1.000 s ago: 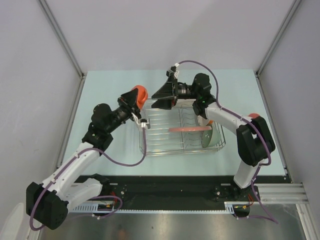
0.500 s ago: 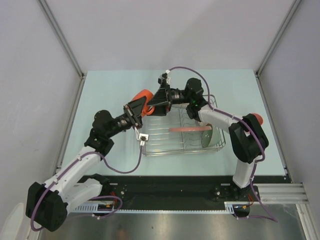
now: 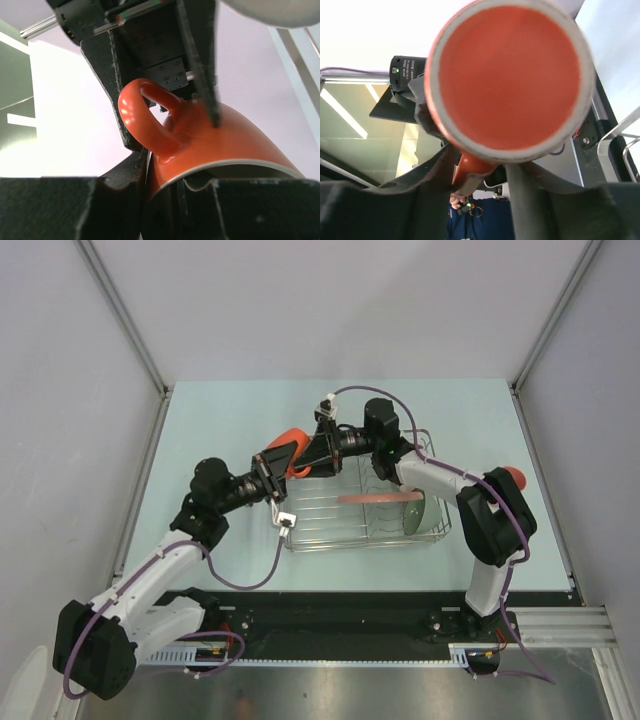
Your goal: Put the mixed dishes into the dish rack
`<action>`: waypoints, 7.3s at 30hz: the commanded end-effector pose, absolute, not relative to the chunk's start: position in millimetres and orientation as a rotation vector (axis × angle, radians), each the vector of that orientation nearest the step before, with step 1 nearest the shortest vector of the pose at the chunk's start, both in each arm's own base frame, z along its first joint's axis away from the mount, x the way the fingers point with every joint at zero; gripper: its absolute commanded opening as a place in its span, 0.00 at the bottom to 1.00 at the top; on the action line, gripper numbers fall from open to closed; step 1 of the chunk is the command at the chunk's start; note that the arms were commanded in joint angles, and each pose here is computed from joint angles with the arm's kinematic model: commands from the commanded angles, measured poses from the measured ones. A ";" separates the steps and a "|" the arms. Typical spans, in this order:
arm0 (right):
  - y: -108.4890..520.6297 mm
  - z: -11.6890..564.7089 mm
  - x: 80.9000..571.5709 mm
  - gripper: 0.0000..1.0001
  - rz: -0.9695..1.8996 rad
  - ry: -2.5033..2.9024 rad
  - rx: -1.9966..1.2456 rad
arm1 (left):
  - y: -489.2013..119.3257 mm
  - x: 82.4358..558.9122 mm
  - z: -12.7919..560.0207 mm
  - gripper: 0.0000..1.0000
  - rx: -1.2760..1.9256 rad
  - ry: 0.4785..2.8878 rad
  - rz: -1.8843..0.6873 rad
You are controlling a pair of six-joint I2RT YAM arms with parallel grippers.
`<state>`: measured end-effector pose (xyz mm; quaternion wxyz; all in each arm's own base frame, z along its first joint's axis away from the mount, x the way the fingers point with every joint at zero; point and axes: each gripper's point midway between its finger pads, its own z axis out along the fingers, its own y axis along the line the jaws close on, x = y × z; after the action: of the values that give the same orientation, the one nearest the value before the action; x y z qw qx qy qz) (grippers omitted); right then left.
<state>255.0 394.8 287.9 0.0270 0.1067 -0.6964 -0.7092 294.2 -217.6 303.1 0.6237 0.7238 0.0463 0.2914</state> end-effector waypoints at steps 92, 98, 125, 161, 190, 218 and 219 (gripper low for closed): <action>386.5 162.7 355.3 0.00 -0.839 -3.487 1.192 | -69.7 354.6 179.4 1.00 0.661 2.265 -0.289; 384.4 142.9 369.1 0.00 -0.689 -3.523 1.232 | -75.5 360.8 187.4 1.00 0.639 2.251 -0.328; 370.8 98.8 385.0 0.00 -0.285 -3.699 1.343 | -72.2 370.8 179.4 1.00 0.656 2.231 -0.293; 74.1 339.4 357.1 0.97 -0.244 -4.234 -0.889 | -100.9 380.4 308.9 1.00 0.541 1.937 -0.341; -93.0 125.7 356.1 0.71 0.346 -3.347 -1.769 | -98.2 401.4 247.3 1.00 0.540 2.119 -0.269; 77.6 356.6 362.4 0.00 -2.027 -3.615 -0.807 | -155.7 359.6 348.8 1.00 0.715 1.880 -1.087; 105.6 387.5 348.9 0.00 -2.376 -3.470 -0.415 | -160.1 355.0 354.9 0.99 0.737 1.854 -1.136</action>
<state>370.3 -4.5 273.8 -0.4862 -0.3229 -0.7826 -0.2166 381.8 -131.1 324.1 0.4412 0.2626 0.7883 -0.3391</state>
